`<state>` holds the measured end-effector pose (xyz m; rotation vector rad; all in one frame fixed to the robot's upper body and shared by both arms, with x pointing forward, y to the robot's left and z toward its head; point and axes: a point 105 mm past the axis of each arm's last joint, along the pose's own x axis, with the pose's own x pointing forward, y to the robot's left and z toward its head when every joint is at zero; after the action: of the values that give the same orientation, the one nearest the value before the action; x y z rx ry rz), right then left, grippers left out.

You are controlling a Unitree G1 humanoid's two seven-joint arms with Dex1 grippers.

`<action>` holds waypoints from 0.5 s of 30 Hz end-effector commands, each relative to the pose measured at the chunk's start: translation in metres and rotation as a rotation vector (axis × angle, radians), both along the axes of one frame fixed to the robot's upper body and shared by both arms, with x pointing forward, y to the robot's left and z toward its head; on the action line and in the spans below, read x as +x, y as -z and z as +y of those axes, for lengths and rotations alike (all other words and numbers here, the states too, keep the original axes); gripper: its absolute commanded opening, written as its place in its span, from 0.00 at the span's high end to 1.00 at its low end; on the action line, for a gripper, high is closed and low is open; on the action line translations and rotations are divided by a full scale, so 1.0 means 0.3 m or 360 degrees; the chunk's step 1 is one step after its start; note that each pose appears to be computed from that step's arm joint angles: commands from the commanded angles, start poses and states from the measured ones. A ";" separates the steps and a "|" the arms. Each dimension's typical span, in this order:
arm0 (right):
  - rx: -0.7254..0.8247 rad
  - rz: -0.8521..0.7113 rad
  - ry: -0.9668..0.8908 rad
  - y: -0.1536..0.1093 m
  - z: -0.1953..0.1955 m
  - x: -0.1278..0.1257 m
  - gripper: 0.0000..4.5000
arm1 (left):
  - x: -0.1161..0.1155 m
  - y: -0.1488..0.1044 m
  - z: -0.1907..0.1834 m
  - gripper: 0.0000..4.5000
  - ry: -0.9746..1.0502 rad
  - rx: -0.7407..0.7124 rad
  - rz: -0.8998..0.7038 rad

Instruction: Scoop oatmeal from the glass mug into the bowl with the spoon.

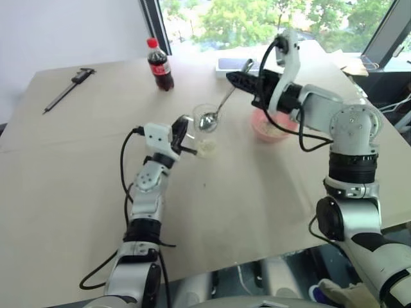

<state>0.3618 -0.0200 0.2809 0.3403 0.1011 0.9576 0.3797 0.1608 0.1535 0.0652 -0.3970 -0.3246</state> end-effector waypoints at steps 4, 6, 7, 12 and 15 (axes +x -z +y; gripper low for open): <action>0.0025 -0.0196 0.0097 -0.061 0.005 0.017 0.53 | -0.018 0.003 0.019 1.00 -0.0038 -0.0029 -0.0037; 0.0057 -0.0252 0.0228 -0.085 -0.017 0.048 0.31 | -0.021 0.012 0.022 1.00 -0.0042 -0.0026 -0.0024; 0.0090 -0.0256 0.0279 -0.096 -0.029 0.062 0.22 | -0.021 0.017 0.023 1.00 -0.0044 -0.0025 -0.0015; 0.0174 -0.0302 0.0400 -0.123 -0.065 0.093 0.04 | -0.023 0.050 0.029 1.00 -0.0053 -0.0007 0.0013; 0.0209 -0.0295 0.0397 -0.126 -0.065 0.093 0.04 | -0.027 0.070 0.022 1.00 -0.0036 0.0036 0.0021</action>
<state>0.3950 -0.0411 0.2963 0.3661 -0.0936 0.7292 0.3745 0.1648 0.1384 0.0732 -0.3841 -0.3068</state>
